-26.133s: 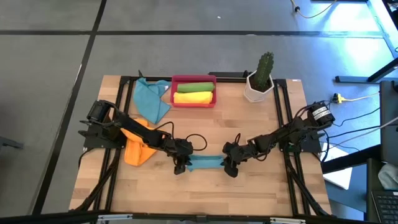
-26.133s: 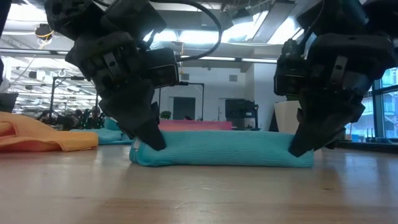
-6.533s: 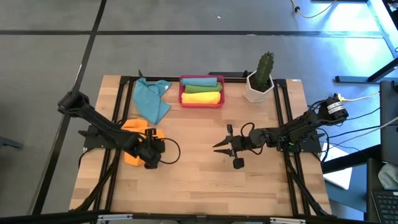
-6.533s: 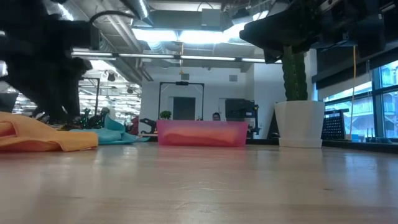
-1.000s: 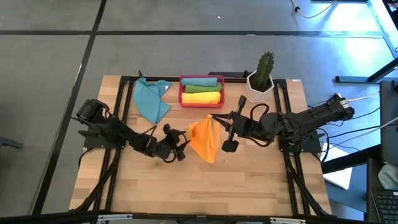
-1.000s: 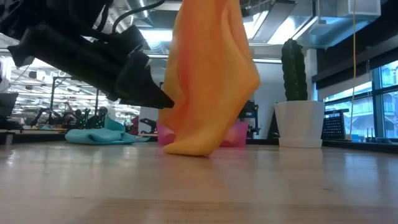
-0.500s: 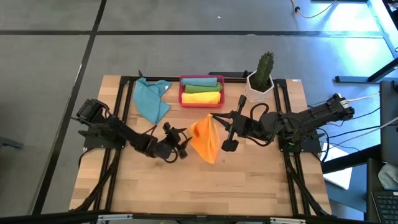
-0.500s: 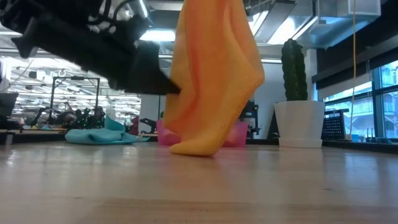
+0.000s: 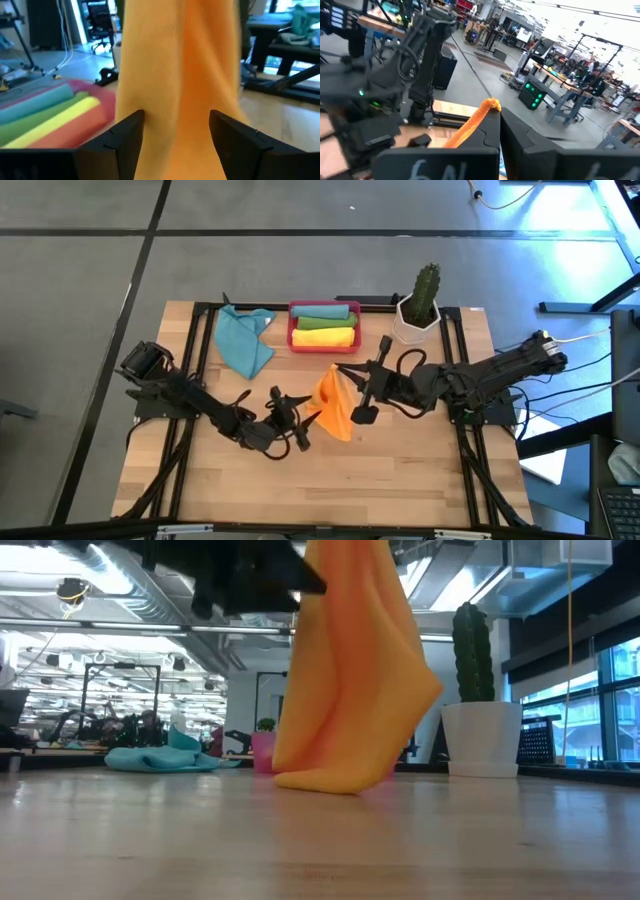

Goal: Roll microfiber towels into tight, uniform cylinder then place into a basket
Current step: Roll the orange towel

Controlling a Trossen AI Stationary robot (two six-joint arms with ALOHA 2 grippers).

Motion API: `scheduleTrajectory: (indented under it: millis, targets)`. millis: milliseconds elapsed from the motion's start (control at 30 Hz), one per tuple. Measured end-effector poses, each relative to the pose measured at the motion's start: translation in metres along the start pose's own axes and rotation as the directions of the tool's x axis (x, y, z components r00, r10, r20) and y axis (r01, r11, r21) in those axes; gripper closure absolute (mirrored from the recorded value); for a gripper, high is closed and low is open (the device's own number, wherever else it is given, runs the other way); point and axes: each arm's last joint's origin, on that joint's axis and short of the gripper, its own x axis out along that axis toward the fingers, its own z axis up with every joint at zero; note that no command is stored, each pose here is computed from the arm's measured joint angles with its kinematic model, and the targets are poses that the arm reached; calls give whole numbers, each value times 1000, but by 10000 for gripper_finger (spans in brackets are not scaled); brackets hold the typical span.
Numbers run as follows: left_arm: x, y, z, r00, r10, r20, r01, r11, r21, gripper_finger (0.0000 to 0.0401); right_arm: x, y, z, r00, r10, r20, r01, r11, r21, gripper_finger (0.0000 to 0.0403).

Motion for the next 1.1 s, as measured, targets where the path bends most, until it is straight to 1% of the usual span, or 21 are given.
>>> scheduleTrajectory:
  millis: [100, 167, 267, 300, 333, 400, 467, 500, 600, 667, 767, 833, 867, 900, 1000, 1100]
  targets:
    - [0, -7, 7, 1000, -30, 9, 30, 999, 33, 186, 1, 1, -1, 1000, -5, -5, 5, 1000, -5, 400]
    - [3, -13, 7, 997, -76, 1, 76, 995, 69, 186, 2, 1, -1, 1000, -12, -1, 12, 1000, -3, 400]
    - [17, -28, 2, 981, -192, -32, 194, 977, 83, 186, 2, 1, 0, 1000, -14, 5, 14, 1000, -7, 400]
    - [22, -33, -1, 976, -214, -44, 217, 971, 97, 186, 3, 0, 0, 1000, -20, 8, 20, 1000, -3, 400]
    - [29, -40, -5, 972, -229, -53, 233, 965, 119, 186, 3, -1, 0, 1000, -22, 7, 22, 1000, -3, 400]
    - [39, -53, -10, 972, -228, -58, 235, 955, 181, 186, 4, -2, -1, 1000, -26, 3, 26, 1000, -5, 400]
    - [48, -66, -16, 978, -199, -65, 209, 944, 254, 186, 4, -2, -1, 1000, -26, 2, 26, 1000, -6, 400]
    - [51, -70, -18, 983, -166, -74, 180, 939, 293, 186, 5, -2, -1, 1000, -26, 1, 26, 1000, -6, 400]
    - [55, -74, -24, 994, -18, -112, 63, 907, 416, 186, 4, -2, -2, 1000, -22, -8, 21, 1000, -15, 400]
    - [54, -72, -27, 989, 65, -135, 6, 884, 468, 186, 4, -1, -2, 1000, -21, -10, 21, 1000, -16, 400]
    - [44, -68, -27, 979, 112, -168, -12, 864, 503, 186, 4, -1, -3, 1000, -18, -18, 17, 1000, -23, 400]
    - [34, -67, -25, 974, 123, -189, -12, 865, 501, 186, 4, -1, -4, 1000, -17, -20, 16, 1000, -26, 400]
    - [28, -65, -25, 970, 143, -198, -20, 854, 519, 186, 4, -1, -4, 1000, -17, -20, 16, 1000, -26, 400]
    - [22, -62, -25, 965, 169, -202, -35, 843, 537, 186, 4, -1, -3, 1000, -17, -19, 16, 1000, -26, 400]
    - [4, -48, -22, 947, 243, -208, -89, 825, 558, 186, 4, -1, -4, 1000, -17, -20, 16, 1000, -27, 400]
    - [-12, -29, -16, 924, 309, -224, -146, 828, 541, 186, 4, -1, -3, 1000, -15, -19, 15, 1000, -26, 400]
